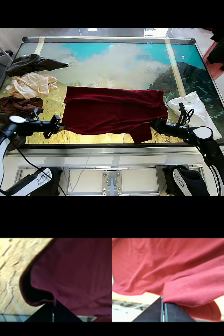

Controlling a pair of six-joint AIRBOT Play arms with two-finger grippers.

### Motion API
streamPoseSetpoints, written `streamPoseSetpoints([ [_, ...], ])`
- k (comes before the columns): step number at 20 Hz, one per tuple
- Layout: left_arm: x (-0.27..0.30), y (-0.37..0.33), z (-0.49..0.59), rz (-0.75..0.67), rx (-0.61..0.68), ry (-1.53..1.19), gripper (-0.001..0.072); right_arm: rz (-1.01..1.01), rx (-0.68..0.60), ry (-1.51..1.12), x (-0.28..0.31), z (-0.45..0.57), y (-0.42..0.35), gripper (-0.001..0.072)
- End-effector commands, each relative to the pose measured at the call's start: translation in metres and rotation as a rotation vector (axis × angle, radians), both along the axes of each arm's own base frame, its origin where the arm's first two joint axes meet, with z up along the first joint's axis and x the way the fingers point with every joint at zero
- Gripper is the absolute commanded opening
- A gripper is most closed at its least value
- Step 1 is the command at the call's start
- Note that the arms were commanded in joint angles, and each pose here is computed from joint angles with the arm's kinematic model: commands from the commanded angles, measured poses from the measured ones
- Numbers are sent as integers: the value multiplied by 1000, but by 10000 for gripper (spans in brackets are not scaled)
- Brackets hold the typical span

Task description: Fold the shirts.

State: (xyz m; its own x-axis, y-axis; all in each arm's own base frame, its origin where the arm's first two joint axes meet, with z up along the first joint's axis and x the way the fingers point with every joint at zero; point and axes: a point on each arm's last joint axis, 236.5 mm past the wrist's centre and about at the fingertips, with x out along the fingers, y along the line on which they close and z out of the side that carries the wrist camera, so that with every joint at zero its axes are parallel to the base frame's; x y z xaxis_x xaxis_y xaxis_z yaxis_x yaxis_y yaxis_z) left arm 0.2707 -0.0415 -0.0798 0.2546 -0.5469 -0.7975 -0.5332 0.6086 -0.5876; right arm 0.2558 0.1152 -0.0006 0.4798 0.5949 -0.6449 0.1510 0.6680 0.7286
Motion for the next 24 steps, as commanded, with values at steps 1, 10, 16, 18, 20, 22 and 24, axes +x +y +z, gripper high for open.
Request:
streamPoseSetpoints([
  [1,14,-12,43,-100,-52,-94,6,22,-35,23,-9,22,-11,31],
  [10,134,-8,168,-22,56,-606,4,-72,-88,-104,37,72,-46,29],
  [16,188,4,133,-51,278,-557,4,-146,-157,-130,116,55,-89,29],
  [18,204,4,121,-59,271,-534,4,-163,-161,-120,146,47,-102,29],
  [20,215,-3,104,-81,259,-503,4,-173,-145,-95,171,34,-109,29],
  [22,219,-11,83,-107,253,-470,4,-177,-146,-86,193,22,-111,29],
  [24,223,-18,59,-134,276,-444,4,-171,-164,-88,213,8,-110,29],
])
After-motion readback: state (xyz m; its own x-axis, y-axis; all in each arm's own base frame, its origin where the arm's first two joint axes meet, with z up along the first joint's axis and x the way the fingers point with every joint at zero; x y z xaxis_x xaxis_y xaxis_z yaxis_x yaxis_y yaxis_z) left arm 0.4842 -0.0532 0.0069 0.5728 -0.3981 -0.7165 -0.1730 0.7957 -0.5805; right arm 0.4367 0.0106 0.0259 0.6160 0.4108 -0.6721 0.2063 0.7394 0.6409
